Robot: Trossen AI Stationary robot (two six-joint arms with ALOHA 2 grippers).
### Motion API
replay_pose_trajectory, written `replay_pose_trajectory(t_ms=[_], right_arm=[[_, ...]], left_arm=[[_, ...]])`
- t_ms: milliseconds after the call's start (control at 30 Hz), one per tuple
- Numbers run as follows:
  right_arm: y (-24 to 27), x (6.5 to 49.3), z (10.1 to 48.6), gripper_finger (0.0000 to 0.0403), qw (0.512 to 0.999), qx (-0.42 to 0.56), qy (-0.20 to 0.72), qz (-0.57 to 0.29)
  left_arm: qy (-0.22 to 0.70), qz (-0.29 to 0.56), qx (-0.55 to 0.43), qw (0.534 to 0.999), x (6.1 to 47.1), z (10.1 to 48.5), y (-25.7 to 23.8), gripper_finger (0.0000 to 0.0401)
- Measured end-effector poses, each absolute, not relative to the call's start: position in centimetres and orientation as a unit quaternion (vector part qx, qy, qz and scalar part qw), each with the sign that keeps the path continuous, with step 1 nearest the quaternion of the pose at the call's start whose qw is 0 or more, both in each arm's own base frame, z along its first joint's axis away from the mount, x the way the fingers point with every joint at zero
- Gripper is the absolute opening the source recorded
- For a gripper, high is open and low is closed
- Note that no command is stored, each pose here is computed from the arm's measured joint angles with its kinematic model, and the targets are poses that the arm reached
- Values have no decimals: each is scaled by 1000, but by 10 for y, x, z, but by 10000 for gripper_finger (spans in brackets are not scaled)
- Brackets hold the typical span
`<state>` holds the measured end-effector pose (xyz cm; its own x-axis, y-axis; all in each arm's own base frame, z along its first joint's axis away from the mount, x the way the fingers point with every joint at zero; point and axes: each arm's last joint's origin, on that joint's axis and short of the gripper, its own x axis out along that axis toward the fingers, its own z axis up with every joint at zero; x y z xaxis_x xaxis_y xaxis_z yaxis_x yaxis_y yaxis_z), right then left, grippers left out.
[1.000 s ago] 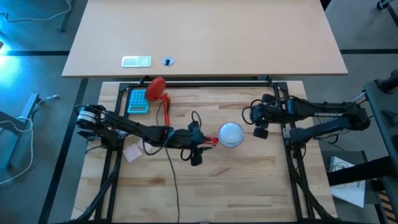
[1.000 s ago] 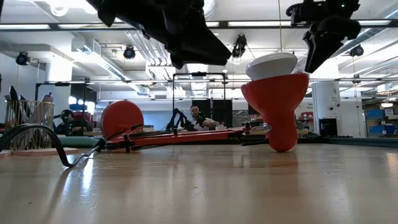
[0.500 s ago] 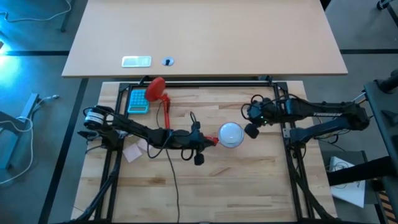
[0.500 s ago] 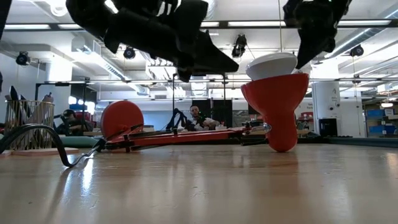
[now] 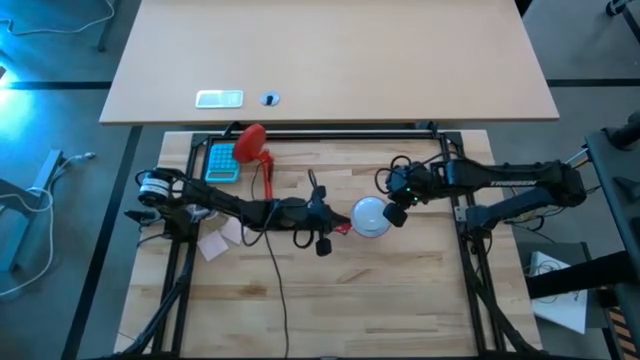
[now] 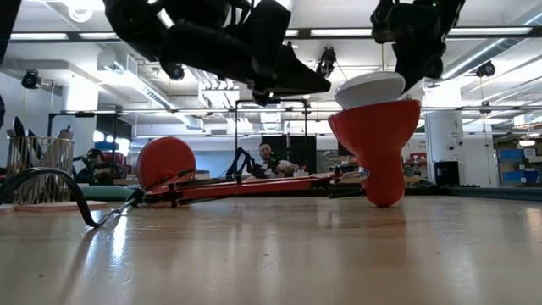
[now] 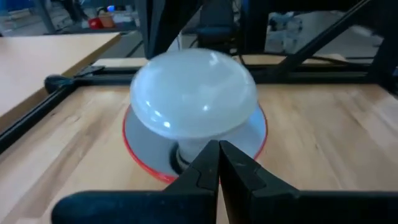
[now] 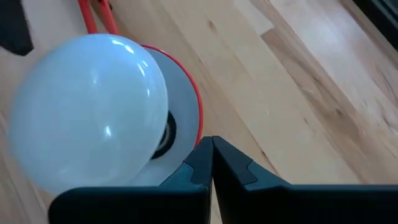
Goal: Screw lightbulb
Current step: Insert the light bulb into the lamp
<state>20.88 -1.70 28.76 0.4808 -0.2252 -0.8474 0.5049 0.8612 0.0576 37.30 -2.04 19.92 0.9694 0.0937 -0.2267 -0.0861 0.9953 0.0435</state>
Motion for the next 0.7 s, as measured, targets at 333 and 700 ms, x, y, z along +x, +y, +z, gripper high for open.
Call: replay_pose_trajectory(t_ms=[333, 700], right_arm=[[-25, 204, 289, 0, 838, 143, 477, -225], [-24, 208, 288, 0, 843, 142, 479, -198]], left_arm=[[183, 18, 47, 982, 387, 191, -25, 0], [167, 48, 17, 985, 389, 195, -2, 0]])
